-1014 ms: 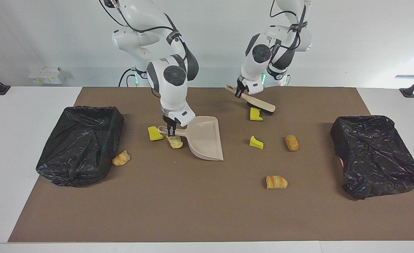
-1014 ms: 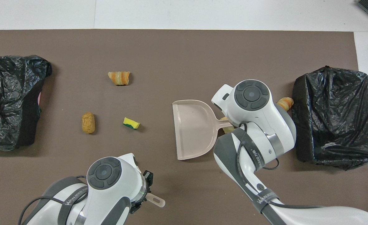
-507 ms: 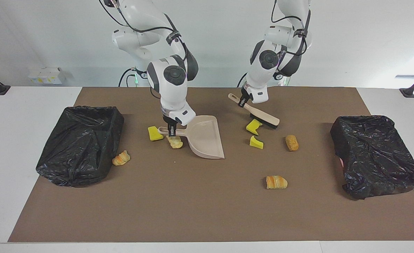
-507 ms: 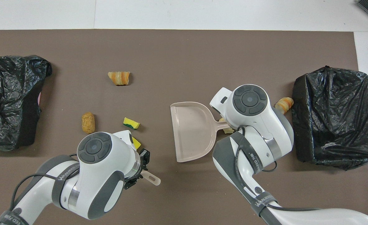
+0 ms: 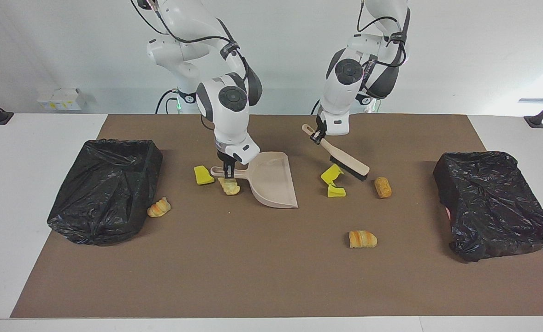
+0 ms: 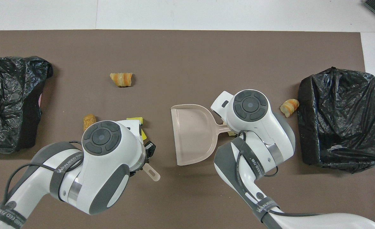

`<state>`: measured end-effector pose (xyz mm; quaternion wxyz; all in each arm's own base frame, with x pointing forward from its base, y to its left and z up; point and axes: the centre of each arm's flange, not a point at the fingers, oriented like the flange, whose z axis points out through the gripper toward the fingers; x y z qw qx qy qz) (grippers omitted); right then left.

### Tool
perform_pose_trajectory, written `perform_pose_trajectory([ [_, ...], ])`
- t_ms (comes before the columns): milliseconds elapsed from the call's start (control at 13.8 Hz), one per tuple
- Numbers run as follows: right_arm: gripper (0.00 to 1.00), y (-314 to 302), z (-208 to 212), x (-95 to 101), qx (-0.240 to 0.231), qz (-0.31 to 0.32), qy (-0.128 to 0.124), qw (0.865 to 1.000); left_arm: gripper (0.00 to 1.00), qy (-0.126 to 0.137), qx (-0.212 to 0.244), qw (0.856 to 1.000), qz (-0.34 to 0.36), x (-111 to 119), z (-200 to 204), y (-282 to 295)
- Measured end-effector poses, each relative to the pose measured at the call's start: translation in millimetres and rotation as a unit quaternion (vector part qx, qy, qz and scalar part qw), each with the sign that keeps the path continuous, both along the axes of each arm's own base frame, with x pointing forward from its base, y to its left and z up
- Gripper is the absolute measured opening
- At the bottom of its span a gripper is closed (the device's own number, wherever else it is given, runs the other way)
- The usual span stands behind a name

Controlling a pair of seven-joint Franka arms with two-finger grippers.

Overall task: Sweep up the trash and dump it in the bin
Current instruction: 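Move the held brush with the left gripper behind the sponge pieces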

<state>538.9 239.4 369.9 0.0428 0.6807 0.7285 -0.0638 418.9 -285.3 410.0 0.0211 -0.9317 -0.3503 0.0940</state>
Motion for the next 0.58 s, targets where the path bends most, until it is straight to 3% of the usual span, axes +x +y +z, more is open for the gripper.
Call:
perform_pose_trajectory([
  [580,0.32,0.4,-1.0,-0.8,-0.001,-0.004,0.0,1.0,0.26,0.005,0.005,0.99,-0.144,60.0,29.6,111.5],
])
